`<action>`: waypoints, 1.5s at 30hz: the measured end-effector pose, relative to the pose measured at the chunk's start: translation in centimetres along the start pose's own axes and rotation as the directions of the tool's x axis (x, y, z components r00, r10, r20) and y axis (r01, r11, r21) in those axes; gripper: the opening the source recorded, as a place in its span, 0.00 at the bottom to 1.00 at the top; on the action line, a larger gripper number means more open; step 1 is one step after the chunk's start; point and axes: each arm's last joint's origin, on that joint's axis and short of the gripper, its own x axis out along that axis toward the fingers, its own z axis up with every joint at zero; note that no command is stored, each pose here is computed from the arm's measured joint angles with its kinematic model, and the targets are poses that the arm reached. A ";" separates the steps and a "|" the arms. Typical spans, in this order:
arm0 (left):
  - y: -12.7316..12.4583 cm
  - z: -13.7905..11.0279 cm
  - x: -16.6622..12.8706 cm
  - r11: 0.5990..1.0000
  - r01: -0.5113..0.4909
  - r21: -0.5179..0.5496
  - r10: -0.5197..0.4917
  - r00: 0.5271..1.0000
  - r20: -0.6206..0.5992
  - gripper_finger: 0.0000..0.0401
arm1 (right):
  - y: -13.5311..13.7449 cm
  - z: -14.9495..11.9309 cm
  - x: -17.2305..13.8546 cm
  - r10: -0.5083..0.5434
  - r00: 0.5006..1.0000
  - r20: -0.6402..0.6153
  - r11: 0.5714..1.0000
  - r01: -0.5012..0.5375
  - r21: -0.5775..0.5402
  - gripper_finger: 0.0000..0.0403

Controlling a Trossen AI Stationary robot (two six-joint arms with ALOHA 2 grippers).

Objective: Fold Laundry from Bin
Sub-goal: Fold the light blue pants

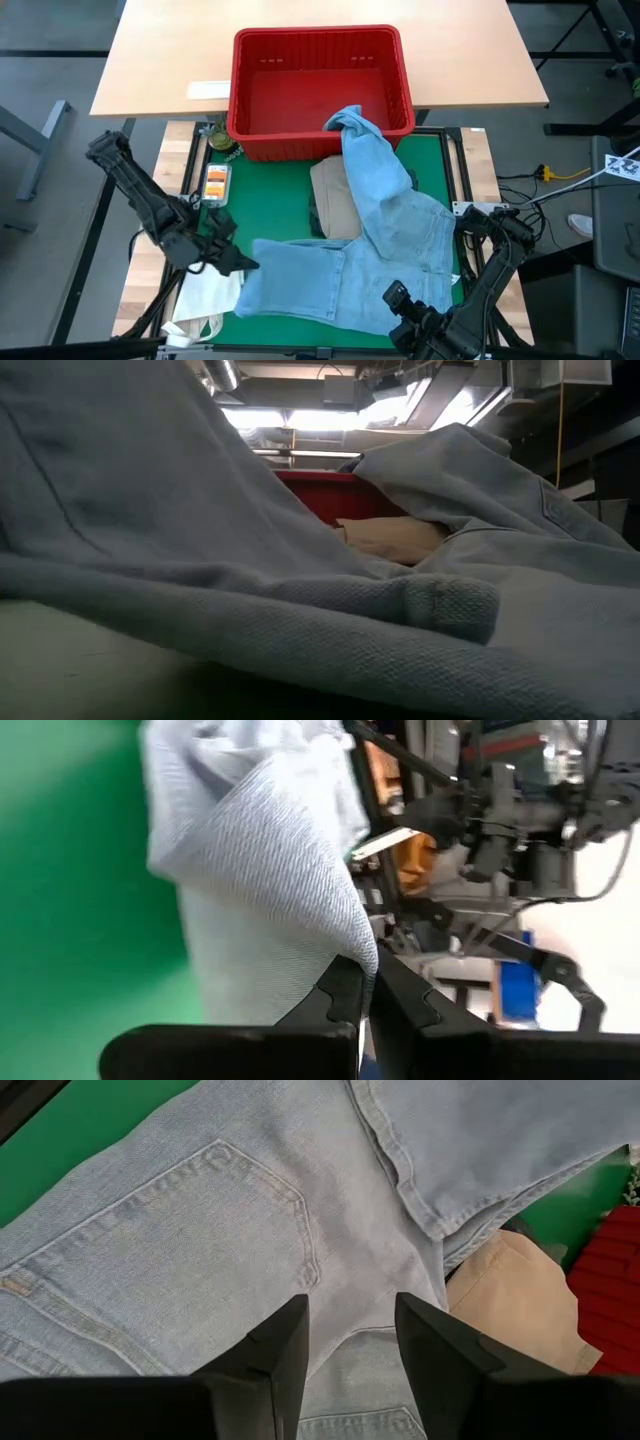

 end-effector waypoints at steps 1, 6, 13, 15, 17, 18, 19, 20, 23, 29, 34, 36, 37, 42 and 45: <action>-0.2 0.0 0.5 1.000 0.017 0.004 -0.017 1.000 -0.004 0.01 | 0.0 0.0 0.0 0.000 1.000 0.000 1.000 0.000 0.000 0.38; -1.6 -0.2 2.8 0.990 0.143 0.017 -0.144 0.990 0.006 0.01 | 0.0 0.0 0.0 0.000 1.000 0.001 1.000 0.000 0.001 0.38; -3.0 0.0 6.0 0.949 0.316 0.002 -0.316 0.946 0.074 0.02 | 0.0 0.0 0.0 0.003 1.000 -0.002 1.000 -0.003 -0.001 0.38; -3.1 0.0 6.9 0.935 0.353 -0.017 -0.350 0.932 0.096 0.02 | 0.0 0.0 0.0 0.007 1.000 -0.003 1.000 -0.007 -0.002 0.38; -3.2 0.1 7.9 0.923 0.385 -0.031 -0.380 0.919 0.106 0.02 | 0.0 -0.1 0.0 0.006 1.000 -0.010 1.000 -0.006 -0.006 0.38; -3.1 0.2 8.5 0.918 0.395 -0.035 -0.390 0.915 0.100 0.02 | 0.0 -0.1 0.0 0.006 1.000 -0.013 1.000 -0.006 -0.007 0.38; -3.0 0.3 9.0 0.915 0.403 -0.037 -0.398 0.913 0.095 0.02 | 0.0 -0.1 0.0 0.006 1.000 -0.013 1.000 -0.006 -0.008 0.38; -2.9 0.4 9.5 0.911 0.410 -0.040 -0.405 0.909 0.092 0.02 | 0.0 -0.1 0.0 0.006 1.000 -0.014 1.000 -0.006 -0.009 0.38; -2.6 0.9 10.9 0.900 0.434 -0.048 -0.429 0.899 0.089 0.02 | 0.0 -0.2 0.0 0.005 1.000 -0.018 0.999 -0.006 -0.031 0.38; -4.4 2.1 13.4 0.881 0.473 -0.015 -0.472 0.881 0.042 0.02 | 0.0 -0.2 0.0 0.005 1.000 -0.020 0.999 -0.006 -0.037 0.38; -8.0 3.4 15.0 0.832 0.540 0.124 -0.544 0.839 -0.003 0.02 | 0.3 -0.3 0.0 0.107 0.994 -0.032 0.994 -0.108 -0.035 0.38; -9.0 3.7 15.7 0.819 0.548 0.167 -0.552 0.833 -0.024 0.02 | 0.5 -0.3 -0.1 0.152 0.988 -0.038 0.988 -0.153 -0.031 0.38; -9.2 3.8 16.1 0.817 0.549 0.175 -0.552 0.833 -0.036 0.02 | 0.5 -0.3 -0.1 0.169 0.985 -0.044 0.985 -0.170 -0.027 0.38; -9.2 4.5 18.8 0.850 0.493 0.187 -0.489 0.869 -0.070 0.02 | 1.1 -1.2 -1.6 0.174 0.984 -0.035 0.985 -0.174 0.008 0.38; -8.4 4.8 20.4 0.869 0.456 0.190 -0.453 0.889 -0.064 0.02 | 1.2 -1.8 -2.8 0.135 0.991 0.003 0.987 -0.135 0.085 0.38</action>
